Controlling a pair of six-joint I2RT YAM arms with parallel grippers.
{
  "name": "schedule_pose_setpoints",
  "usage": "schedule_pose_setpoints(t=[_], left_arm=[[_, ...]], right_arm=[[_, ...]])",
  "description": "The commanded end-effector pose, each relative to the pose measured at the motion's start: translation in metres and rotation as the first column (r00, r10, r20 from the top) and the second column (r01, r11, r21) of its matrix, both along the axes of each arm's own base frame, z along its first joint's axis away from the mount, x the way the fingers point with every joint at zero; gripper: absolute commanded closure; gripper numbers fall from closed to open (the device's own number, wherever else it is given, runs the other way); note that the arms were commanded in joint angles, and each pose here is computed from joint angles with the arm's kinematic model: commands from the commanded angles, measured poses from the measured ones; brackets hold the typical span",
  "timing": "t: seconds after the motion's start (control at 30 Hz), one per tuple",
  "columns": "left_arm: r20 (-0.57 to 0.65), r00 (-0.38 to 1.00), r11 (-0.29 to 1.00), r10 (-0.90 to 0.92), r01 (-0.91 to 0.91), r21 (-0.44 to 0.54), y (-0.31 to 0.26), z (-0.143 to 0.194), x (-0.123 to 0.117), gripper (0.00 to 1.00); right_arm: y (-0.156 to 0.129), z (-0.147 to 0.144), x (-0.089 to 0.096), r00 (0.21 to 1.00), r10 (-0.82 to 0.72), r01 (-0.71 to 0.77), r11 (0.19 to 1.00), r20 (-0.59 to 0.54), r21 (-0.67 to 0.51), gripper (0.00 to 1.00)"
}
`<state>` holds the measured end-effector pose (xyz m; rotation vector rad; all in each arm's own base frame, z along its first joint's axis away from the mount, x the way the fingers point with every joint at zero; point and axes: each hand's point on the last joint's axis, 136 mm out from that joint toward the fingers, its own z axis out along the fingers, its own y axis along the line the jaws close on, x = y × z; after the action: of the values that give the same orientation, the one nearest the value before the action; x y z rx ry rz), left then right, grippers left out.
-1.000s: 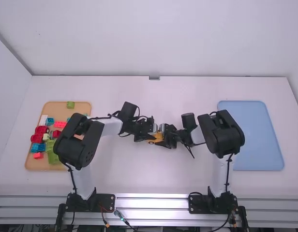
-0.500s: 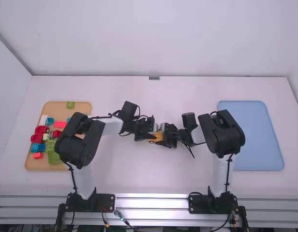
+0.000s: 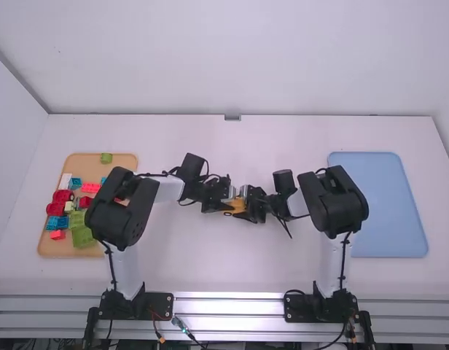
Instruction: Assemble lego blocks to make yellow taxi
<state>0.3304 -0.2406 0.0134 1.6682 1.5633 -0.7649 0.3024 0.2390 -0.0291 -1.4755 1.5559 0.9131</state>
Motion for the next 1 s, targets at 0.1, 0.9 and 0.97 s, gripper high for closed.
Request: schedule_pose_setpoints(t=[0.1,0.9,0.97], left_arm=[[-0.02,1.0,0.995,-0.011,0.01,-0.097,0.023,0.0,-0.001,0.51],[-0.244,0.85,0.8,0.467,-0.523,-0.294,0.19,0.049,0.072,0.01],[-0.266,0.8,0.77,0.537,-0.594,-0.233,0.196,0.041,0.083,0.01]], right_arm=[[-0.001,-0.006,0.0,0.999,-0.01,0.01,1.0,-0.035,-0.005,0.45],[-0.172,0.109,0.105,0.702,-0.71,0.708,0.704,-0.059,-0.057,0.46],[-0.222,0.112,0.103,0.561,-0.827,0.817,0.559,-0.032,-0.138,0.44]])
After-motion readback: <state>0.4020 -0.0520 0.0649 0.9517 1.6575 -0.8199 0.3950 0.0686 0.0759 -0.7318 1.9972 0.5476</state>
